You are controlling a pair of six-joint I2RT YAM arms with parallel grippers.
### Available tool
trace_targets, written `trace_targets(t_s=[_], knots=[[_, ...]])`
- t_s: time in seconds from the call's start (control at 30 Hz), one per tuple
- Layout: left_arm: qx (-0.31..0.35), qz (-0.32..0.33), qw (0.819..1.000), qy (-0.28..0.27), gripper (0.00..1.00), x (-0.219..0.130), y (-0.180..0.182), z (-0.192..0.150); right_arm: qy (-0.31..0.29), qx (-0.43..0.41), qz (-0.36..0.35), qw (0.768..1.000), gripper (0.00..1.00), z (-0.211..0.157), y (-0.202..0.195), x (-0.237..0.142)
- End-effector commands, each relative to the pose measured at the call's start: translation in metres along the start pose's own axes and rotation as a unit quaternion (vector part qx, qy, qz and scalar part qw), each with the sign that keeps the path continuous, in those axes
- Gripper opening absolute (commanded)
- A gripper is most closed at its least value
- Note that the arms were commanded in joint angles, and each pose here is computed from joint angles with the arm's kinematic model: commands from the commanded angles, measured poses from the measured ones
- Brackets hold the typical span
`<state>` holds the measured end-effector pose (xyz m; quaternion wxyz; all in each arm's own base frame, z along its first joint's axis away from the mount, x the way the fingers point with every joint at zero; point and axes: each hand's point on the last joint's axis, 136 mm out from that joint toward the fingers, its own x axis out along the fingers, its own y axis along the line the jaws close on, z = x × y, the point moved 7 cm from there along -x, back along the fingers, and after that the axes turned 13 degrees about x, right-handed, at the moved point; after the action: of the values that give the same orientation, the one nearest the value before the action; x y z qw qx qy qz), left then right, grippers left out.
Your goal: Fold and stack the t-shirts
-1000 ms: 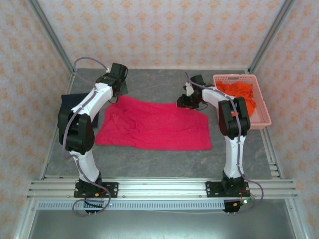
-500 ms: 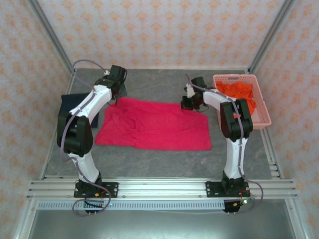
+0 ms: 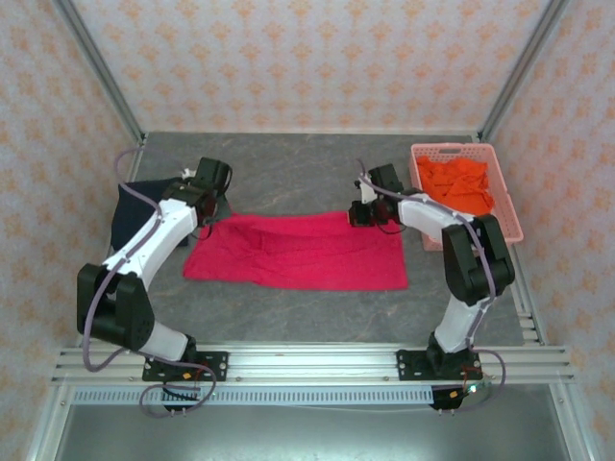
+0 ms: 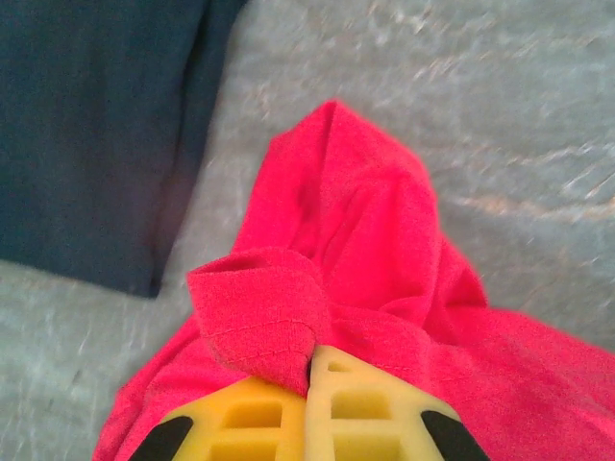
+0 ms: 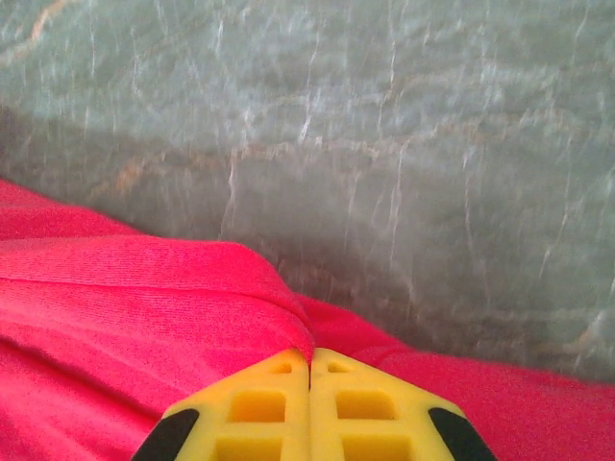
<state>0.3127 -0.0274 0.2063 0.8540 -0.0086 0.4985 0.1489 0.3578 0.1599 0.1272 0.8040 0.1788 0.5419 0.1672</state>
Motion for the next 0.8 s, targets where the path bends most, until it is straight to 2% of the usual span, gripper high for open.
trace_targets(t_s=[0.0,0.37,0.63,0.77], knots=[[-0.020,0.025,0.999,0.017,0.00,-0.007,0.014,-0.023,-0.031,-0.008,-0.008,0.999,0.00,-0.008,0.003,-0.017],[-0.033,0.024,0.998,0.049,0.00,-0.009,0.024,-0.059,-0.030,0.003,-0.001,1.000,0.00,-0.042,0.001,-0.040],[-0.048,0.040,0.995,0.073,0.00,-0.012,0.036,-0.085,-0.016,0.017,-0.003,1.000,0.00,-0.067,-0.006,-0.043],[-0.073,0.026,0.993,0.090,0.00,-0.010,0.036,-0.101,-0.009,0.022,-0.005,1.000,0.00,-0.074,-0.010,-0.039]])
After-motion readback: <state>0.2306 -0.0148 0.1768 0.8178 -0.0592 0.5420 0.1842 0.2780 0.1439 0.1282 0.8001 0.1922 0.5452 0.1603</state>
